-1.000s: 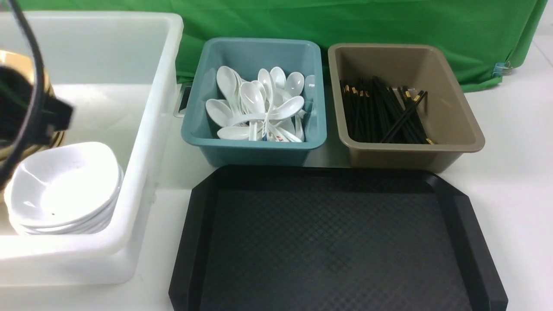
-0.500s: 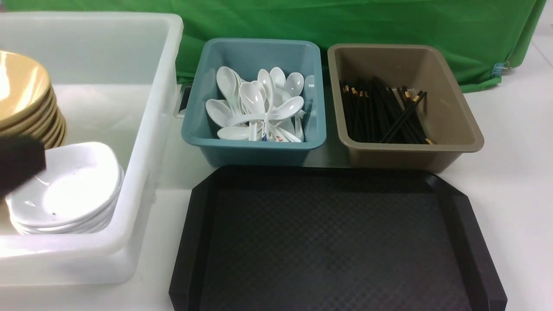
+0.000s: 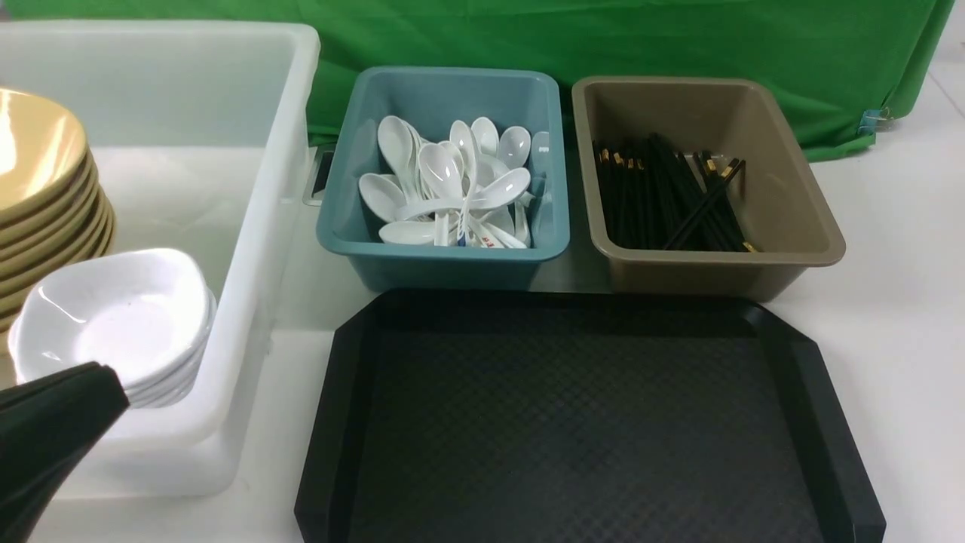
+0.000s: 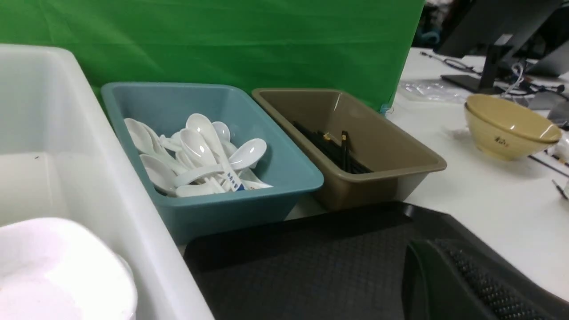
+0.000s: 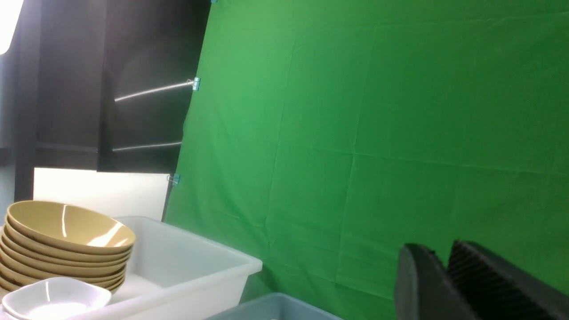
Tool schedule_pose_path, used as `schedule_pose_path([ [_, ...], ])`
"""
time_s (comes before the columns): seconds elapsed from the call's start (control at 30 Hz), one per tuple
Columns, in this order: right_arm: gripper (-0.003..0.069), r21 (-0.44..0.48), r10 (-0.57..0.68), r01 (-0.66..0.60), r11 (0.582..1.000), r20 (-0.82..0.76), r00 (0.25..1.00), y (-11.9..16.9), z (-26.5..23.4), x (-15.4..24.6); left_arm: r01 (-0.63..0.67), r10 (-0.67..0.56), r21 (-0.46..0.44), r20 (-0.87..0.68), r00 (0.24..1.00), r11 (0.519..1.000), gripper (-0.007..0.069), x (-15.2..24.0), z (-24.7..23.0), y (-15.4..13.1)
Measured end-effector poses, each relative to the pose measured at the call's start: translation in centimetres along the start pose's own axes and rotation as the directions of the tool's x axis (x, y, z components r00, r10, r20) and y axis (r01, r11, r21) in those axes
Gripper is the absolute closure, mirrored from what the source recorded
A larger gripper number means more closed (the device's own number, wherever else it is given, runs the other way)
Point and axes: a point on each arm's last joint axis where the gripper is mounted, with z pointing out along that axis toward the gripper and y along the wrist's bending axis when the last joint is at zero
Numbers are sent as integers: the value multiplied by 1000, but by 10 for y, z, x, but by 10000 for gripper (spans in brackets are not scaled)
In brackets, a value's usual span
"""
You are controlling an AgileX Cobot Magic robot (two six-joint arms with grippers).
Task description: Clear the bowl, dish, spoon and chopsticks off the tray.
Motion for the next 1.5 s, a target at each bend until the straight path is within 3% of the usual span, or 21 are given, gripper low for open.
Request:
schedule_pose_path([
  [0.43,522,-1,0,0,1000,4,1000,0,0,0,-3,3,-2,5,1000,1000,624,0,0,0],
  [0.57,508,-1,0,0,1000,4,1000,0,0,0,-72,73,-40,28,997,997,624,-2,-3,3],
  [0.67,501,-1,0,0,1000,4,1000,0,0,0,-85,95,-136,67,993,987,624,5,-9,11],
  [0.7,499,-1,0,0,1000,4,1000,0,0,0,-77,99,-205,97,990,976,624,14,-13,17],
  [0.73,498,-1,0,0,1000,4,1000,0,0,0,-76,98,-207,96,991,975,624,16,-13,17],
  [0.77,495,-1,0,0,1000,4,1000,0,0,0,-64,105,-283,135,985,957,624,27,-16,23],
  [0.87,493,-1,0,0,1000,4,1000,0,0,0,-55,129,-401,159,979,914,624,60,-16,36],
  [1.07,483,-1,1,-1,1000,3,1000,0,0,0,-72,81,-514,-6,997,855,624,114,-7,54],
  [1.1,482,-1,1,-1,1000,3,1000,0,0,0,-90,79,-478,-42,996,874,624,116,-7,54],
  [1.5,464,-1,1,-1,1000,3,1000,0,0,0,-107,91,-478,-55,994,872,624,117,-7,54],
])
